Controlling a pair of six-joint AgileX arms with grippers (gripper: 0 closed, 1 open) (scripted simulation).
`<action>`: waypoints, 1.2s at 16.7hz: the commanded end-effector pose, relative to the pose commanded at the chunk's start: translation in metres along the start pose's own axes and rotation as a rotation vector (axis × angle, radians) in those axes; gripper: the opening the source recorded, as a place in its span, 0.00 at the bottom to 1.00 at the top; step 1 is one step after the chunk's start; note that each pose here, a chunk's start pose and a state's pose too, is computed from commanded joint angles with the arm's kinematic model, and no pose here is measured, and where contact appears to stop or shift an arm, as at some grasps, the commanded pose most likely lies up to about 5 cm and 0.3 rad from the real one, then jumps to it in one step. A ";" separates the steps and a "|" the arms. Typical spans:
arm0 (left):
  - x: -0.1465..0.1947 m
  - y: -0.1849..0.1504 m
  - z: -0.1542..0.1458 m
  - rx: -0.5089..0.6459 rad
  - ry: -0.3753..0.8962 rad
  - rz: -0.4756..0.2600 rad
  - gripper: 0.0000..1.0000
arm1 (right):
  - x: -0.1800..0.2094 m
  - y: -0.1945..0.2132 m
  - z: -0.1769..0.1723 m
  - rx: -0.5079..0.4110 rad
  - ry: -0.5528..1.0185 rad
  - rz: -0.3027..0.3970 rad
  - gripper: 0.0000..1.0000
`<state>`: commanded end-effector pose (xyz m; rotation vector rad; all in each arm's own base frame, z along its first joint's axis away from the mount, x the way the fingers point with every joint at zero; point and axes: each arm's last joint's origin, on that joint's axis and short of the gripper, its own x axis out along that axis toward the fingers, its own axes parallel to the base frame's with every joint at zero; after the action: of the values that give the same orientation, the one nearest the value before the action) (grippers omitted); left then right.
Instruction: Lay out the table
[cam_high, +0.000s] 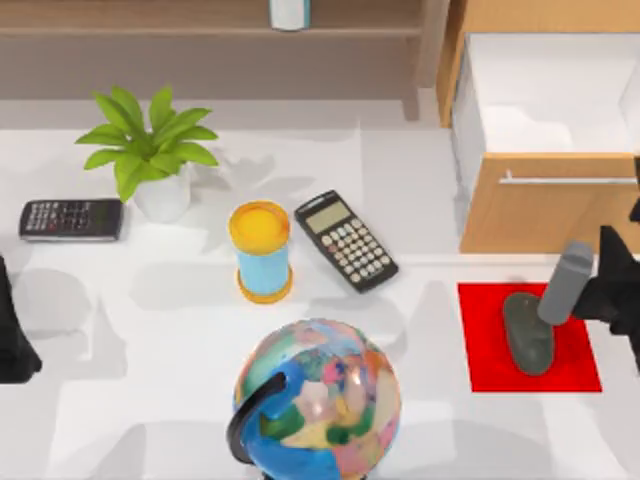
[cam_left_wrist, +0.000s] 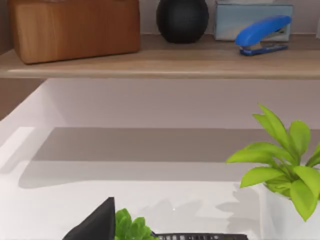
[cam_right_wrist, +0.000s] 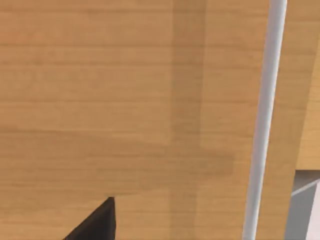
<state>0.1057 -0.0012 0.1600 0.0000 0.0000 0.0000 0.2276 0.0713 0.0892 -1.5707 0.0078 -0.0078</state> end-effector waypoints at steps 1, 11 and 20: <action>0.000 0.000 0.000 0.000 0.000 0.000 1.00 | 0.000 0.000 0.000 0.000 0.000 0.000 1.00; 0.000 0.000 0.000 0.000 0.000 0.000 1.00 | 0.021 0.000 0.000 0.000 0.000 0.000 1.00; 0.000 0.000 0.000 0.000 0.000 0.000 1.00 | 0.025 0.000 0.000 0.000 0.000 0.000 0.70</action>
<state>0.1057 -0.0012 0.1600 0.0000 0.0000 0.0000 0.2525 0.0711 0.0892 -1.5707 0.0078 -0.0078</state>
